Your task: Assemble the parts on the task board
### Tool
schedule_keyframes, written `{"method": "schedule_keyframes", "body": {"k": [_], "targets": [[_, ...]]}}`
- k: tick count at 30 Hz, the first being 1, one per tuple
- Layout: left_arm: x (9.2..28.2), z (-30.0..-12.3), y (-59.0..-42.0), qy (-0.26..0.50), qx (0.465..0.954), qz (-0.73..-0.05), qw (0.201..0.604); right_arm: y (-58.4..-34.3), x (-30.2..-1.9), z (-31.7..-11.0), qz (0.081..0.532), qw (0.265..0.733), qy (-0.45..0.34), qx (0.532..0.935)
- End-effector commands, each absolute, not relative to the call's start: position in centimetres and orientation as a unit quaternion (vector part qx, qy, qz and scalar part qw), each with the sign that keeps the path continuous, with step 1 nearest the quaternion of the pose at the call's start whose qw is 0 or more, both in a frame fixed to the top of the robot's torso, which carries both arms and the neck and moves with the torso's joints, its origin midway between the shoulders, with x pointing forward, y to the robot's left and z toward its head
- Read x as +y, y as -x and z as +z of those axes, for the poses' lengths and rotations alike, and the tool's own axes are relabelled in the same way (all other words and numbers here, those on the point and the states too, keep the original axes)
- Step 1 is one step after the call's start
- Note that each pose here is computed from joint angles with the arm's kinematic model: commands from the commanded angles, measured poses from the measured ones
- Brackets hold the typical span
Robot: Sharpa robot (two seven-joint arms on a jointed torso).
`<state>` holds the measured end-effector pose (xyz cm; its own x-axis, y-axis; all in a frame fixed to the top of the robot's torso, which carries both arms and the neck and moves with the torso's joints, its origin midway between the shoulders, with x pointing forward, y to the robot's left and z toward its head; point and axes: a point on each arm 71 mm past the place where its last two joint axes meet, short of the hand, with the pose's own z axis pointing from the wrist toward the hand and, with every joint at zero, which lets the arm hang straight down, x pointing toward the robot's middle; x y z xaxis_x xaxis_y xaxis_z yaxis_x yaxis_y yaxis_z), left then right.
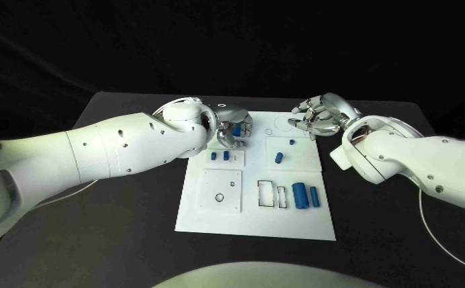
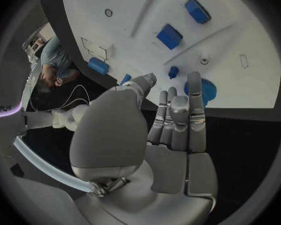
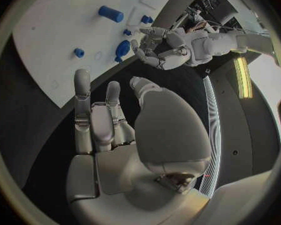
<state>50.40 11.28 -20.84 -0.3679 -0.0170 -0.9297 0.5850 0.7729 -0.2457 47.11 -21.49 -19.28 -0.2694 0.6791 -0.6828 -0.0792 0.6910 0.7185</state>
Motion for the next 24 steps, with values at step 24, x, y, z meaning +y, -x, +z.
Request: {"method": "schedule_keyframes", "body": {"k": [24], "targets": [[10.45,-21.84,-51.41,-0.216,0.798,-0.230,0.513,-47.00,-21.24,-19.17,0.338,0.571,-0.205,0.720]]}}
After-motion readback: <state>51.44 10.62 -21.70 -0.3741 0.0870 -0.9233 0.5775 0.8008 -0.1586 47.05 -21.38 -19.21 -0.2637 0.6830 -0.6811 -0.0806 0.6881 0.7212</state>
